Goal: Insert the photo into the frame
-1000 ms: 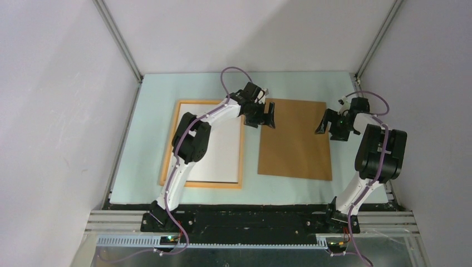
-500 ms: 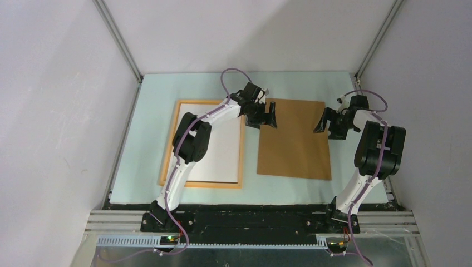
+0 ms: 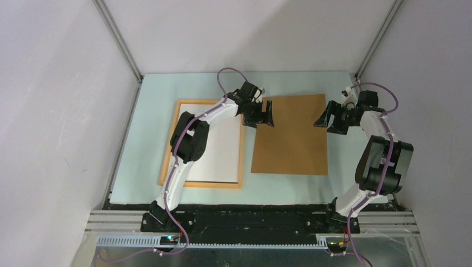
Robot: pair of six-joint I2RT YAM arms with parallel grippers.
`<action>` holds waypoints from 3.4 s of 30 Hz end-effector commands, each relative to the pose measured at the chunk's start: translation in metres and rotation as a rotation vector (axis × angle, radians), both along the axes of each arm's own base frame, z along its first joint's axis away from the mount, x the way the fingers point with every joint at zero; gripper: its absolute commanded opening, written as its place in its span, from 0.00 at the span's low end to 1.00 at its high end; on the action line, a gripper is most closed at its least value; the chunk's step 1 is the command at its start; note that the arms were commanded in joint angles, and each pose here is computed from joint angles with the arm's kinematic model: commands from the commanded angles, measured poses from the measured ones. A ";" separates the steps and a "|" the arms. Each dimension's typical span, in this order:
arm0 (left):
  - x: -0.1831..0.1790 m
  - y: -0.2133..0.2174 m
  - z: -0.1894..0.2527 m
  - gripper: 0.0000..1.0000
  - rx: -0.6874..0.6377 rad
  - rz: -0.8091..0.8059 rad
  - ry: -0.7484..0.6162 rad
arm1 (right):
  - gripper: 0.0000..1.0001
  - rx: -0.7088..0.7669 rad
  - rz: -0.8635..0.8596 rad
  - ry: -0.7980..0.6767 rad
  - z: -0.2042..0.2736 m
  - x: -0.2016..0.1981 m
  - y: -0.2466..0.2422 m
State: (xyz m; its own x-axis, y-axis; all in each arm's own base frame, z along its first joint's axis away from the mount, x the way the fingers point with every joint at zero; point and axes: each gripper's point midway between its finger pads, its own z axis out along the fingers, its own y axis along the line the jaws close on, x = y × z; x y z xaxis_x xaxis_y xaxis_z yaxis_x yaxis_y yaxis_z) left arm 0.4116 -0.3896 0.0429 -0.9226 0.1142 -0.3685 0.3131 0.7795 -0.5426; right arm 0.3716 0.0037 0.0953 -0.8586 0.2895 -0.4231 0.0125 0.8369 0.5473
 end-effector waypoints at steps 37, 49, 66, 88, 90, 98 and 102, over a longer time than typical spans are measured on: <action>-0.021 0.010 0.070 1.00 -0.234 -0.103 0.014 | 0.80 0.434 0.665 -0.449 0.230 -0.046 0.192; 0.016 0.052 0.133 1.00 -0.309 -0.005 -0.087 | 0.80 0.438 0.678 -0.457 0.229 -0.012 0.221; 0.022 0.076 0.246 1.00 -0.460 0.000 -0.237 | 0.80 0.450 0.652 -0.454 0.224 0.003 0.232; -0.002 0.056 0.309 1.00 -0.586 -0.108 -0.262 | 0.81 0.450 0.637 -0.446 0.224 0.014 0.236; -0.001 0.052 0.311 1.00 -0.592 -0.113 -0.263 | 0.81 0.456 0.641 -0.445 0.223 0.014 0.238; 0.010 0.047 0.310 1.00 -0.597 -0.105 -0.266 | 0.84 0.472 0.678 -0.431 0.217 0.015 0.254; 0.017 0.045 0.294 1.00 -0.576 -0.088 -0.246 | 0.84 0.480 0.693 -0.426 0.216 0.009 0.258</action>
